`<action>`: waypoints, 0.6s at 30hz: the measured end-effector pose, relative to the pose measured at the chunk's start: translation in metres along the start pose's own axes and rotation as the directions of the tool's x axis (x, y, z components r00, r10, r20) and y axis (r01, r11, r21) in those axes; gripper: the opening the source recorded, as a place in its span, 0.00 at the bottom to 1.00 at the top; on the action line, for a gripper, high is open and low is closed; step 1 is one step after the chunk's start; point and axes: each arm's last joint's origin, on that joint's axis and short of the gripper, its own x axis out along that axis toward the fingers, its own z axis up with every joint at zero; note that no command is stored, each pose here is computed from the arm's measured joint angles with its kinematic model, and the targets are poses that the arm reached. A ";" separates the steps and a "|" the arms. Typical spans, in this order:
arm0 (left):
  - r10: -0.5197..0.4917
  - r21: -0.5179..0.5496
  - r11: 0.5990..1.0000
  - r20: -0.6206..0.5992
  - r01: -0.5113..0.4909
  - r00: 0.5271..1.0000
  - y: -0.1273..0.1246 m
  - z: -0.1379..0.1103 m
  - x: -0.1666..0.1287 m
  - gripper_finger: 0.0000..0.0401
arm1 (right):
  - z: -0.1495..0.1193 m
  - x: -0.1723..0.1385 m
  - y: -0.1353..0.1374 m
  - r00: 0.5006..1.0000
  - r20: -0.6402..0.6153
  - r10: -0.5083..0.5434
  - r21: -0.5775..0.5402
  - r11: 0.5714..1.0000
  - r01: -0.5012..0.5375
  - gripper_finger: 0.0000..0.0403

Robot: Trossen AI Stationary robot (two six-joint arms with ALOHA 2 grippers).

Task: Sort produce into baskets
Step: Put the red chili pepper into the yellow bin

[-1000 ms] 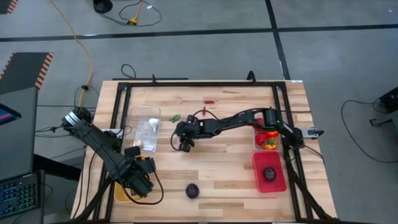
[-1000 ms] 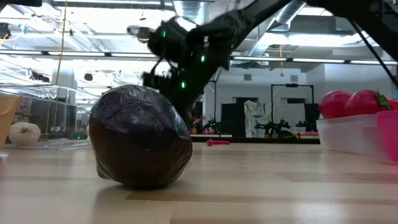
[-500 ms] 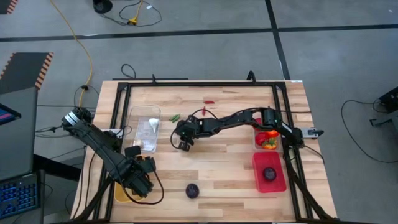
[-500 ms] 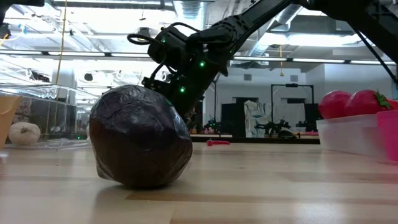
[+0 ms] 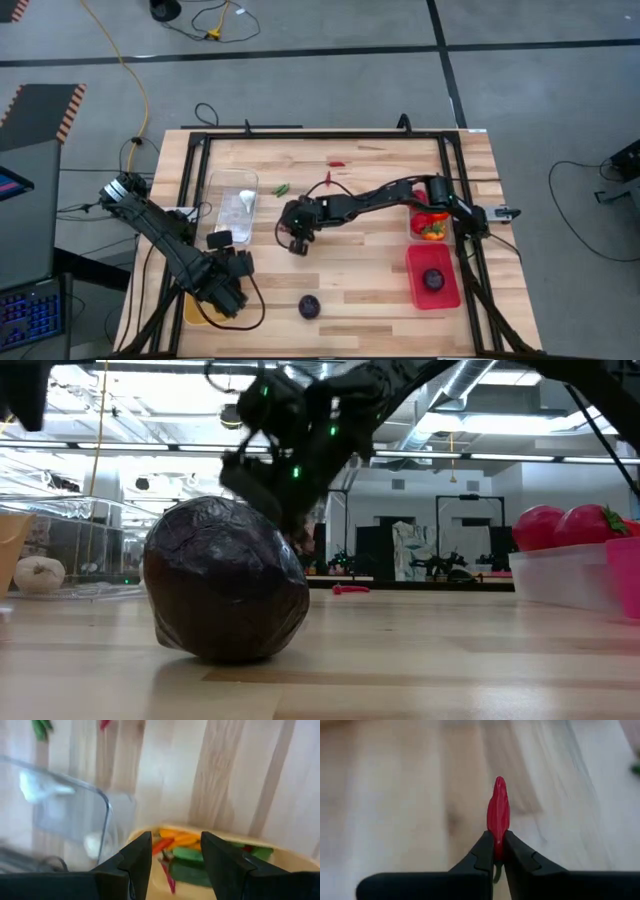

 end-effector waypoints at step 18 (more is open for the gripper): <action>0.098 0.141 0.979 0.321 -0.150 0.942 -0.005 0.015 -0.002 0.39 | 0.034 -0.058 0.074 0.925 0.268 0.270 -0.141 0.960 -0.240 0.14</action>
